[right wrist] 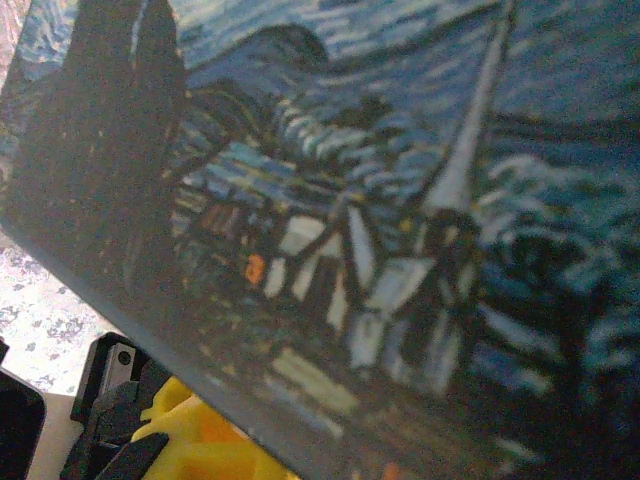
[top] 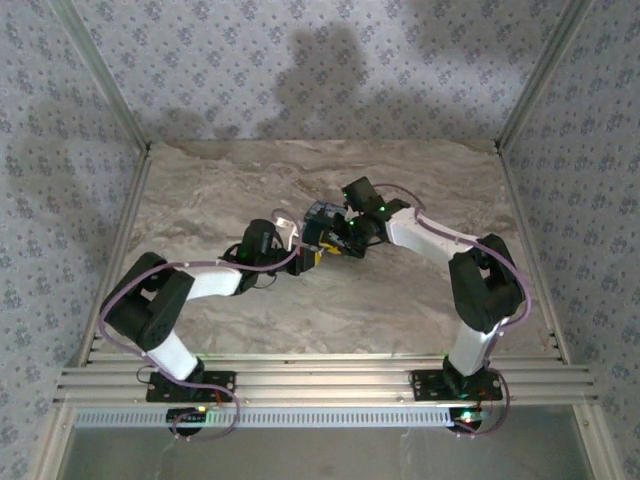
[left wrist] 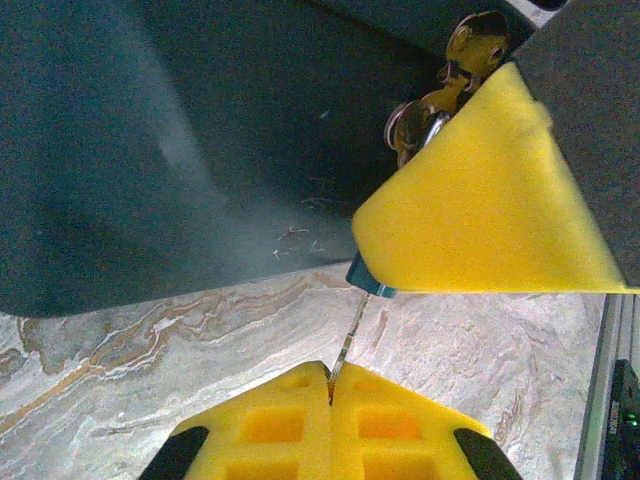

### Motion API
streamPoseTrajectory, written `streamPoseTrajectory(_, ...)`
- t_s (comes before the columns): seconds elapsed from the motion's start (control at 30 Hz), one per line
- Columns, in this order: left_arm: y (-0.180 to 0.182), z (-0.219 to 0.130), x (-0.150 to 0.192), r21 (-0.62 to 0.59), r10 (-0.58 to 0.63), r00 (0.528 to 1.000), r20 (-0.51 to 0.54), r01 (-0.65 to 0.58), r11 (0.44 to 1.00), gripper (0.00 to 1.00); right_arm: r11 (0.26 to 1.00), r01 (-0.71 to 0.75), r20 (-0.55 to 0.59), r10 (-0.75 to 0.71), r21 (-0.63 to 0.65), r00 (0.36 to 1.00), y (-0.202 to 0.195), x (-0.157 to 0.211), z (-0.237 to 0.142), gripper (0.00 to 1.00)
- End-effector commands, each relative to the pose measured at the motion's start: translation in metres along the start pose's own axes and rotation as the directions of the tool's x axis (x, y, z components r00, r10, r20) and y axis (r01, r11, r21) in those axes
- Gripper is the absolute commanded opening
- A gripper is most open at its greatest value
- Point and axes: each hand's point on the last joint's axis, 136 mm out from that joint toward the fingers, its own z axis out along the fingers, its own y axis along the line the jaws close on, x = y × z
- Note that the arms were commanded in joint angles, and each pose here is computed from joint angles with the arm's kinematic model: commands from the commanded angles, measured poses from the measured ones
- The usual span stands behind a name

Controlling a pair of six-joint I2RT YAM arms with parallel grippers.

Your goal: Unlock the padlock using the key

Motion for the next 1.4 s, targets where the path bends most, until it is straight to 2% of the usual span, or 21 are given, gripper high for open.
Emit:
streamPoseTrajectory(0.0,-0.027,-0.01,-0.038,0.054,0.074,0.992,0.106,-0.08,0.995,0.0,1.0,0.018,-0.088,-0.017,0.009,0.996,0.002,0.024,0.007,0.0)
streamPoseTrajectory(0.3,-0.042,-0.016,-0.047,0.138,0.042,0.981,0.189,-0.069,0.988,0.0,1.0,0.013,-0.126,-0.013,-0.004,0.992,0.002,0.032,0.014,0.0)
streamPoseTrajectory(0.63,-0.055,-0.029,-0.061,0.19,0.069,0.949,0.307,-0.132,0.973,0.0,1.0,-0.001,-0.163,0.0,-0.004,0.987,-0.008,0.042,0.024,0.0)
streamPoseTrajectory(0.97,-0.064,-0.033,-0.064,0.225,0.076,0.953,0.294,-0.146,0.963,0.0,0.989,0.059,-0.16,-0.037,0.136,0.986,-0.04,0.045,0.024,0.0)
streamPoseTrajectory(1.13,-0.05,-0.018,-0.052,0.193,0.09,0.956,0.279,-0.148,0.97,0.0,0.997,0.012,-0.172,0.001,0.079,0.985,-0.039,0.051,0.029,0.0)
streamPoseTrajectory(1.37,-0.038,-0.011,-0.04,0.168,0.075,0.952,0.297,-0.129,0.977,0.0,1.0,-0.022,-0.137,0.023,0.009,0.99,-0.022,0.041,0.019,0.0)
